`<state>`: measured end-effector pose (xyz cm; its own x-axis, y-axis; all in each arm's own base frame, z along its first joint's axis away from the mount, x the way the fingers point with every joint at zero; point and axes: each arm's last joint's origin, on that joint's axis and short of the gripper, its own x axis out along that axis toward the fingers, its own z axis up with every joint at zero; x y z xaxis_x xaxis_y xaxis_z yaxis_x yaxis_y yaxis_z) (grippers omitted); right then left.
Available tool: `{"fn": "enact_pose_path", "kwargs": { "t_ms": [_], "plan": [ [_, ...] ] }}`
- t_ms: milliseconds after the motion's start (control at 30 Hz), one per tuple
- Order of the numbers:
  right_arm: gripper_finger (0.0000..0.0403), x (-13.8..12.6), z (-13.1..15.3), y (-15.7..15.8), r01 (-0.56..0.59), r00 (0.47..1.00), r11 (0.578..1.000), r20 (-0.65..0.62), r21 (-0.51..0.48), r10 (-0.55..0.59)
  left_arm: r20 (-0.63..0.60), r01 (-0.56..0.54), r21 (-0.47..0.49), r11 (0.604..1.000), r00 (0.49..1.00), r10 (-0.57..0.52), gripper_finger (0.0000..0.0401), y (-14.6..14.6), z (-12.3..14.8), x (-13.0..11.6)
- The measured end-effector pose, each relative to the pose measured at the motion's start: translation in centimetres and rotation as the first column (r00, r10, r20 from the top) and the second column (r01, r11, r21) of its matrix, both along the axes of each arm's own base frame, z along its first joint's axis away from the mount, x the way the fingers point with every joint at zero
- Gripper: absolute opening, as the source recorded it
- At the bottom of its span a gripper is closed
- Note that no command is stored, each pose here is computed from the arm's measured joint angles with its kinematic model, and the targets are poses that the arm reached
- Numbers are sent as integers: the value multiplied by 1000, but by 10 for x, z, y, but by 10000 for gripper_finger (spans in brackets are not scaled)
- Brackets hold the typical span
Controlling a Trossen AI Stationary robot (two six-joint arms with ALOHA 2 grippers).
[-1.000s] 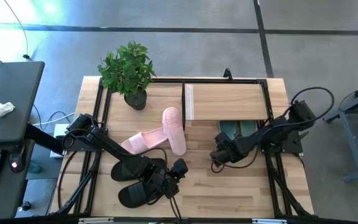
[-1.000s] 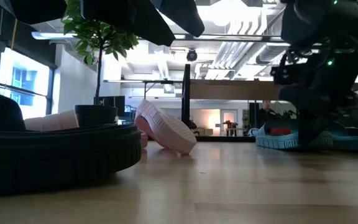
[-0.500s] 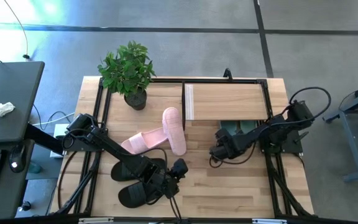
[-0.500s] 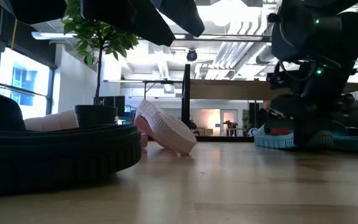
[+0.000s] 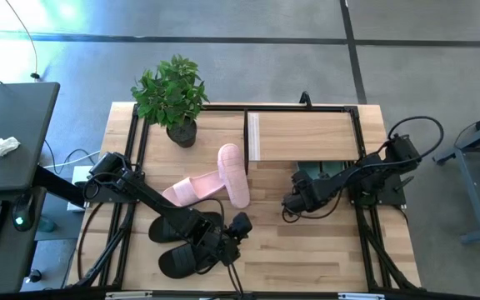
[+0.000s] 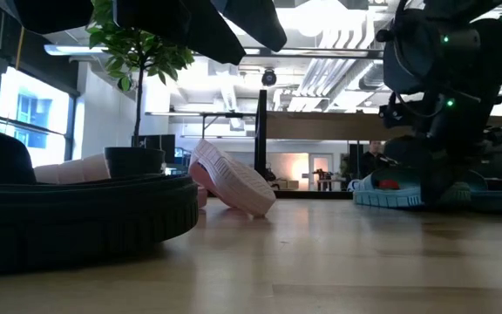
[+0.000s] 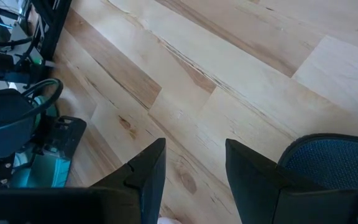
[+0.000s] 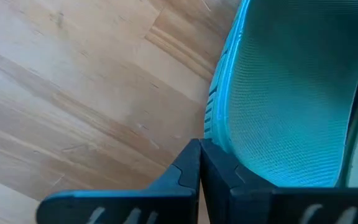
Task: Pick and place slides into the shelf
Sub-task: Adjust the green slides, then put the right pink slide under the shelf
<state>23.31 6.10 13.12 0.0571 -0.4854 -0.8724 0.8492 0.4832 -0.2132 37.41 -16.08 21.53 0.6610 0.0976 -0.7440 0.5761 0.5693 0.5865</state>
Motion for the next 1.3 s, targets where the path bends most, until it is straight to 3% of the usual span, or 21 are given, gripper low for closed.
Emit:
{"fn": "enact_pose_path", "kwargs": {
  "t_ms": [267,367,533,633,733,833,1033,1300],
  "plan": [
    [0,6,5,9,-70,997,997,33,-12,71,-2,0,1,1000,1000,0,150,0,0,0],
    [0,13,13,18,-169,984,985,44,-43,171,-43,1,20,1000,999,0,150,2,-3,-3],
    [0,28,33,37,-365,924,922,66,-128,375,-183,-68,98,993,979,85,150,9,-11,-17],
    [0,34,43,47,-423,892,885,83,-193,444,-244,-150,189,971,950,194,150,16,-14,-28],
    [0,36,48,54,-465,864,843,70,-270,499,-223,-238,284,929,926,305,150,22,-14,-34],
    [0,34,49,60,-493,840,806,61,-327,539,-204,-297,319,900,906,372,150,25,-14,-38],
    [0,22,40,69,-515,821,768,37,-381,569,-132,-373,354,858,888,441,150,34,-23,-39],
    [0,15,38,80,-535,798,739,42,-411,601,-98,-389,415,823,880,465,150,63,-68,-47]
  ]
}}
